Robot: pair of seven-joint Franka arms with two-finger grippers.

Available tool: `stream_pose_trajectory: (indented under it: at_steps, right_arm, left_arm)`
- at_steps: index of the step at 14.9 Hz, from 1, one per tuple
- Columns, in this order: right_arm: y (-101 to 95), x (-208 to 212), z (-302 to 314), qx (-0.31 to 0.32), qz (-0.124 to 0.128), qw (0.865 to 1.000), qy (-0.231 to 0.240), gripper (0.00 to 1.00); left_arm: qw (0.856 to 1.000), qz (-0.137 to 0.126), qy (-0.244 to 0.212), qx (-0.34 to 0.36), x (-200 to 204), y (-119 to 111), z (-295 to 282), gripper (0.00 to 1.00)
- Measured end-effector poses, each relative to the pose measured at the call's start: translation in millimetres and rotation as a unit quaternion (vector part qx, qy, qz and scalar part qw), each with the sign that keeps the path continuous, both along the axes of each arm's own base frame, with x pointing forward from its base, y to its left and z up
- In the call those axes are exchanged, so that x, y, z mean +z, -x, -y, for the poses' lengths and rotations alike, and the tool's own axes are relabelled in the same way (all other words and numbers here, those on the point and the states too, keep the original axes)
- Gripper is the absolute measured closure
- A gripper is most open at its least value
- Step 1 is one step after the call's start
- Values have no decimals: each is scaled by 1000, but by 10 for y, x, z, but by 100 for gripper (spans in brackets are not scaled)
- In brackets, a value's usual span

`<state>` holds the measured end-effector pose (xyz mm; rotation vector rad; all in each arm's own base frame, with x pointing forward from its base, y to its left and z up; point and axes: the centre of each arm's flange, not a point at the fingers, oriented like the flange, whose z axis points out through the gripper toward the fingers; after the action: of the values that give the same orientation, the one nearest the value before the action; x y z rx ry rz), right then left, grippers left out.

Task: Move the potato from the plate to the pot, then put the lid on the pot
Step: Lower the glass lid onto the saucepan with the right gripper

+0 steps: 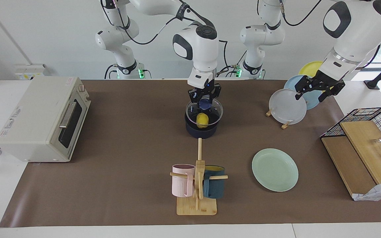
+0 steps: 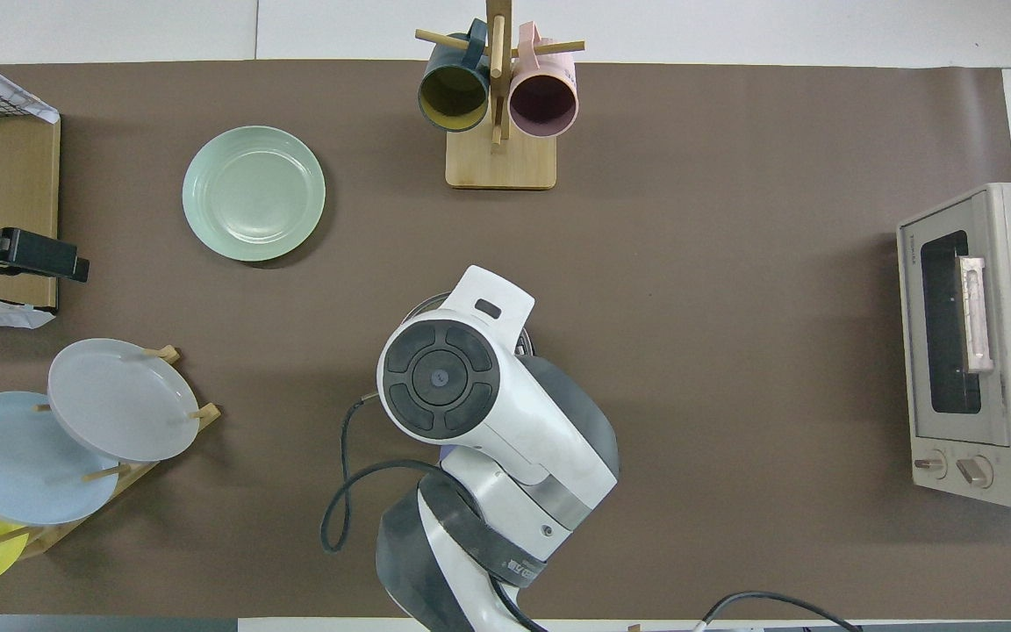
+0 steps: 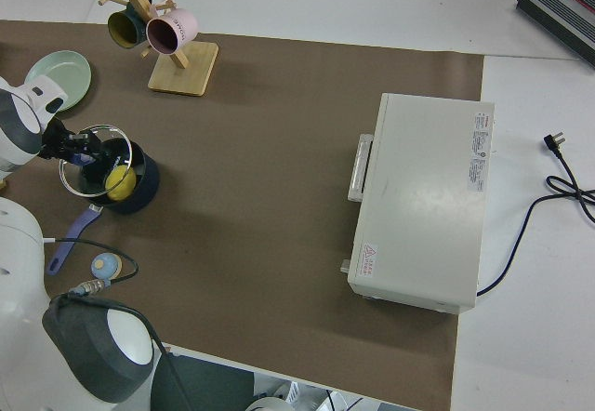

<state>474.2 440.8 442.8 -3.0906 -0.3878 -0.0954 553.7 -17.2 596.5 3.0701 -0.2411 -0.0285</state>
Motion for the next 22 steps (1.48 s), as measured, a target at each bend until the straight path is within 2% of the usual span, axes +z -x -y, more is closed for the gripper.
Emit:
stream_pose_trajectory:
  at_steps: [3, 5, 12, 17, 22]
  right_arm:
    - [-35, -117, 32, -4, -4, 1000, 5, 40]
    - [-24, -179, 35, -3, -6, 1000, 7, 40]
    - [11, -336, 56, -2, -12, 1000, 12, 40]
    - [42, -371, 8, 3, -2, 1000, 5, 40]
    - [43, -371, 7, 3, -2, 1000, 5, 40]
  left_arm:
    - [999, -28, -18, -9, 229, 133, 36, 0]
    - [999, -36, -23, -9, 414, 202, 51, 0]
    - [999, -35, -26, -7, 544, 270, 92, 0]
    - [1000, -11, -26, 9, 569, 222, 262, 0]
    - [1000, -7, -26, 11, 553, 206, 266, 0]
